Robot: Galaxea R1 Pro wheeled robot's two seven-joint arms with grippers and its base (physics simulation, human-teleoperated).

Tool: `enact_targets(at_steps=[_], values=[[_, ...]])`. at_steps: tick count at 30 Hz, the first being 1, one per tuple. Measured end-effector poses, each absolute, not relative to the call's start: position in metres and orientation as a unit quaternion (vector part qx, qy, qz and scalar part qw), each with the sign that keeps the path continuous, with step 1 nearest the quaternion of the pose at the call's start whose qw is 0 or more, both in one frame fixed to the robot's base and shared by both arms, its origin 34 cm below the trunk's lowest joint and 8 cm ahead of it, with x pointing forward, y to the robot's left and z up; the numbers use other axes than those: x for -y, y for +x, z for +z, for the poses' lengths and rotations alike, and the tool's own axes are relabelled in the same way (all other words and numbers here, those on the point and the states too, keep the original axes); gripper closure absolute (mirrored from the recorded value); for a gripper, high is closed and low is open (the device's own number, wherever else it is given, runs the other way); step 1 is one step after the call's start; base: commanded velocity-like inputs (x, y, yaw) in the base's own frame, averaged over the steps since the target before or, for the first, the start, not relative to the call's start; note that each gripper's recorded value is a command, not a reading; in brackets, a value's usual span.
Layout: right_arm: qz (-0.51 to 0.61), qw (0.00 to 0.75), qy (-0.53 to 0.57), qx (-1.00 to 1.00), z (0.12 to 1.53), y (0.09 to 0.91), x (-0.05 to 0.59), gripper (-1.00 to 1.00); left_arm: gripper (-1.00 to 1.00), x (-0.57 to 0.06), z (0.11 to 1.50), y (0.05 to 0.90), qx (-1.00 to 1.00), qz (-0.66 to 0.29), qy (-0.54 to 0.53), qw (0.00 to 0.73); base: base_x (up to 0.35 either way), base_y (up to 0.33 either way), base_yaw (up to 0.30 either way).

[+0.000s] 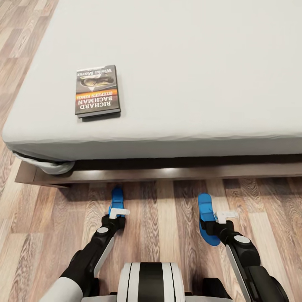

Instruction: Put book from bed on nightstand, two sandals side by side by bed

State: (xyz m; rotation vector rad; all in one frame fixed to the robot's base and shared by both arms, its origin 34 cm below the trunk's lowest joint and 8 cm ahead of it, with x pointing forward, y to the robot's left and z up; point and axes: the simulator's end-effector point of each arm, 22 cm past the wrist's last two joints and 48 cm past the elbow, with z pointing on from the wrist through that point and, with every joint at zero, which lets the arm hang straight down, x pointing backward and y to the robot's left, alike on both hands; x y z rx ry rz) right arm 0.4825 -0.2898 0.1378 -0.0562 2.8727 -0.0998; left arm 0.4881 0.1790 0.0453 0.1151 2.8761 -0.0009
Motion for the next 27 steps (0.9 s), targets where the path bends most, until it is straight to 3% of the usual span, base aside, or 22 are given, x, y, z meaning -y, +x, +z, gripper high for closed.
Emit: enact_targets(at_steps=[27], values=[[-0.034,0.121,-0.02,-0.992,0.127,0.474,0.29,1.0,1.0,-0.178,0.034,0.477,-0.992,-0.001,0.042,0.12,0.018,0.0,0.0]])
